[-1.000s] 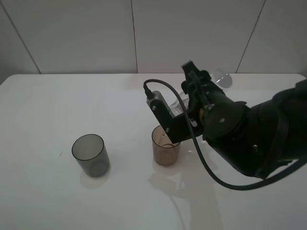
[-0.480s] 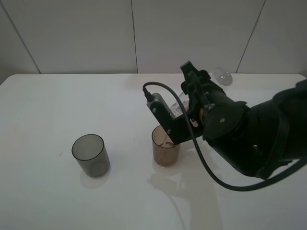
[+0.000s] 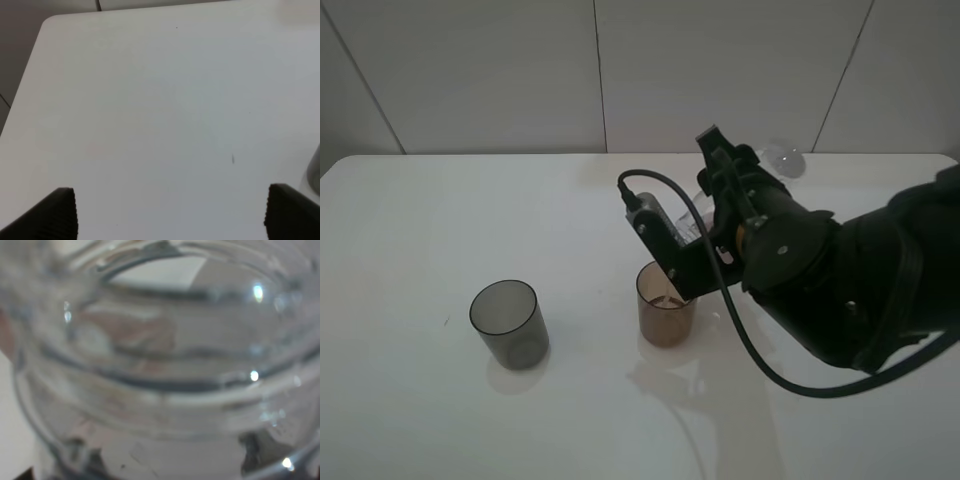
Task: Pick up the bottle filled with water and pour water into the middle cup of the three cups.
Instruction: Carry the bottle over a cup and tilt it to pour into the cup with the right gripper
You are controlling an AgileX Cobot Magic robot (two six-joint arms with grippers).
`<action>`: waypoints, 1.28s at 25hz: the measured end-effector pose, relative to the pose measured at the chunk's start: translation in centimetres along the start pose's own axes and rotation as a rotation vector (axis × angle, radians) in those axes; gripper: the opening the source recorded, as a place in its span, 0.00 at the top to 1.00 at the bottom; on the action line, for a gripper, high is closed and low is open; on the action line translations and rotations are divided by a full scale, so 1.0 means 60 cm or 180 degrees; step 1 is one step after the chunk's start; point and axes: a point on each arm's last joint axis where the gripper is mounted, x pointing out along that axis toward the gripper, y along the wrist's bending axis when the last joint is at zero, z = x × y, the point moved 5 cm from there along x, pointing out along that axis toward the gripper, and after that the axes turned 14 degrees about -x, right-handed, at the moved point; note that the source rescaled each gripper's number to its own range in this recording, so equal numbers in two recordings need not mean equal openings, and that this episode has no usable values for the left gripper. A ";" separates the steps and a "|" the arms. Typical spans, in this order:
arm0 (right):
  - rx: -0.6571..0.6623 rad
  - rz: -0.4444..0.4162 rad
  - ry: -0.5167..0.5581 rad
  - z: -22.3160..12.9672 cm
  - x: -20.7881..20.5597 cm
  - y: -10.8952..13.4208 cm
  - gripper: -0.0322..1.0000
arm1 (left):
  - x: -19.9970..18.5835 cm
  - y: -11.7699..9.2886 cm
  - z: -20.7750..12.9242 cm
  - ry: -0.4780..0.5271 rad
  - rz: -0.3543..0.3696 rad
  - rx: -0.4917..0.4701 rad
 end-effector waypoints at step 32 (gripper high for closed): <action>-0.0275 -0.0060 0.0023 -0.004 0.001 -0.018 0.95 | 0.000 0.000 0.000 0.0000 0.0000 0.0000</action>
